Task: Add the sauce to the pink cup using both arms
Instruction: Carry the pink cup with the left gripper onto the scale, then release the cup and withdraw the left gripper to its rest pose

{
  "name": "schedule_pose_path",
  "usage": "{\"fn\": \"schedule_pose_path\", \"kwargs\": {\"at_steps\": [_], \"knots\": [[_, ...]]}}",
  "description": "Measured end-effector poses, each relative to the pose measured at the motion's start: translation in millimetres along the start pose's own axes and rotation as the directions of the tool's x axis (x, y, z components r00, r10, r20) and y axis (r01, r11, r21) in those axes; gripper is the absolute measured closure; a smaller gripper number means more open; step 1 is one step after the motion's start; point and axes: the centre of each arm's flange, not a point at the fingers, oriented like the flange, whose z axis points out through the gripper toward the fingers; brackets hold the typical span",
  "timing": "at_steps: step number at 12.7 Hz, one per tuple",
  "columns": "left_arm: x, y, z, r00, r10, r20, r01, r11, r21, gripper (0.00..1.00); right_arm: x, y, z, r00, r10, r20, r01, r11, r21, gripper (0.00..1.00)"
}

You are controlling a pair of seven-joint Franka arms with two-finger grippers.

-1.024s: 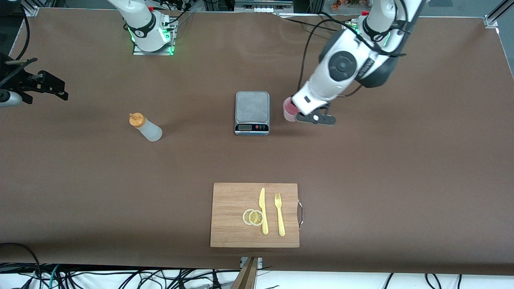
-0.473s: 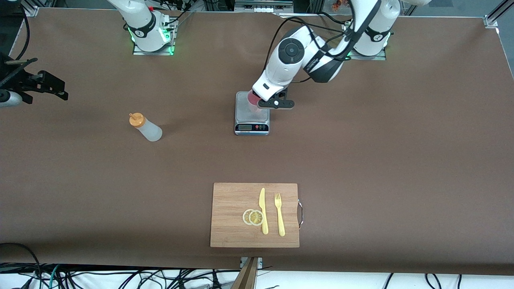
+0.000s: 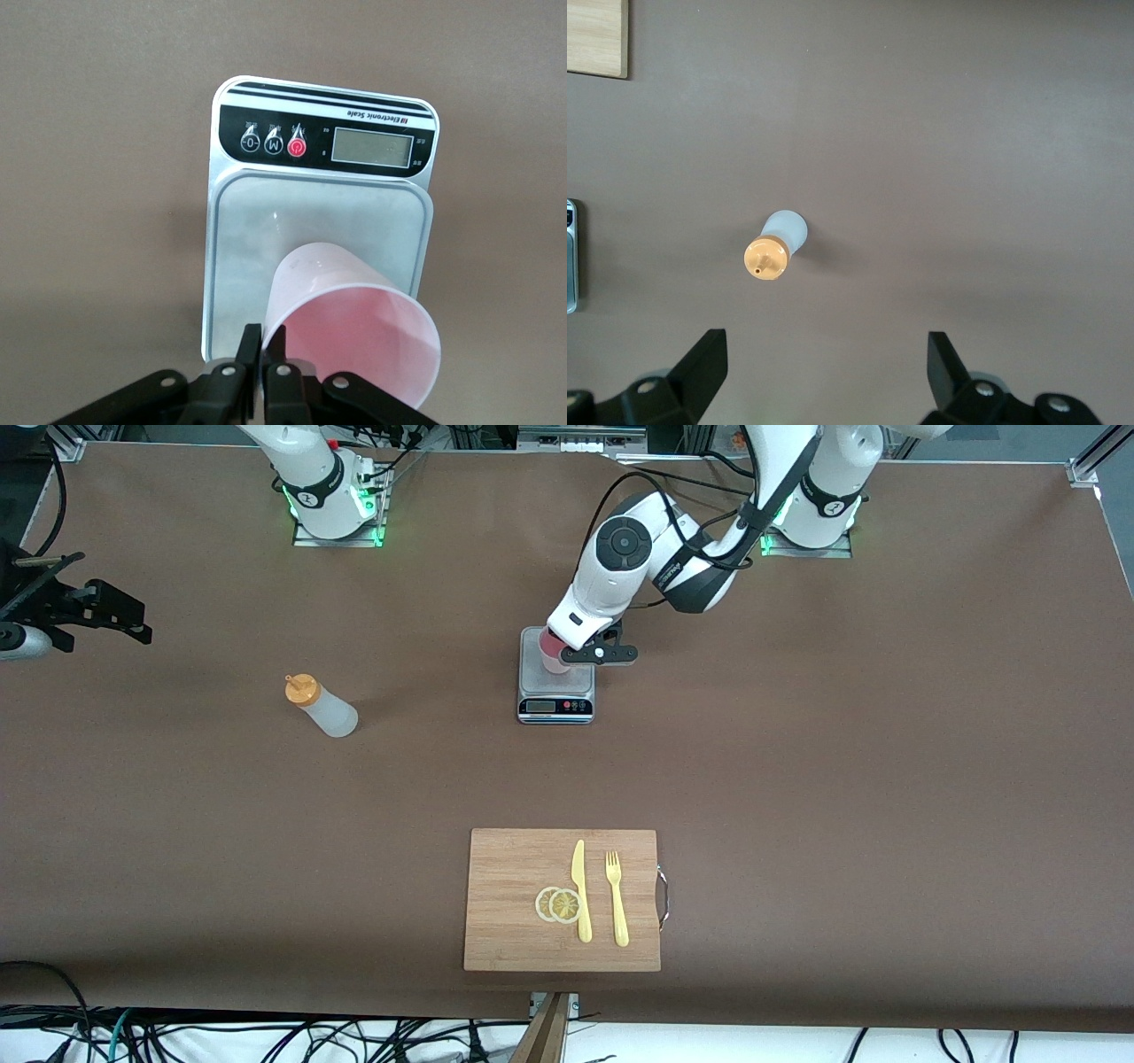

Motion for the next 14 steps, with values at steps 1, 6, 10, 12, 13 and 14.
{"fn": "schedule_pose_path", "kwargs": {"at_steps": [1, 6, 10, 12, 13, 14], "knots": [[1, 0, 0, 1.0, -0.005, -0.002, 0.005, 1.0, -0.002, 0.8, 0, 0, 0, 1.0, 0.0, 0.001, 0.0, 1.0, 0.0, 0.0], [15, 10, -34, 1.0, -0.024, 0.01, 0.024, 1.0, 0.003, 0.32, -1, 0, 1, 1.0, 0.0, 0.007, 0.0, 1.0, 0.001, 0.0], [61, -2, -112, 0.998, -0.055, -0.015, 0.055, 0.998, -0.022, 0.0, -2, 0, 5, 1.0, 0.001, 0.032, -0.002, 1.0, 0.006, 0.0], [91, -31, -159, 0.999, -0.016, -0.047, 0.014, 0.999, -0.029, 0.0, 1, 1, 12, 0.999, 0.004, 0.043, -0.004, 1.0, 0.01, 0.0], [108, -54, -185, 0.998, -0.001, -0.057, 0.0, 1.0, -0.02, 0.0, 3, 2, 15, 0.999, 0.004, 0.048, -0.005, 1.0, 0.012, 0.0], [124, -80, -207, 0.998, 0.018, -0.055, -0.019, 1.0, -0.005, 0.0, 3, 2, 16, 0.999, 0.004, 0.05, -0.004, 1.0, 0.013, 0.0]]}}
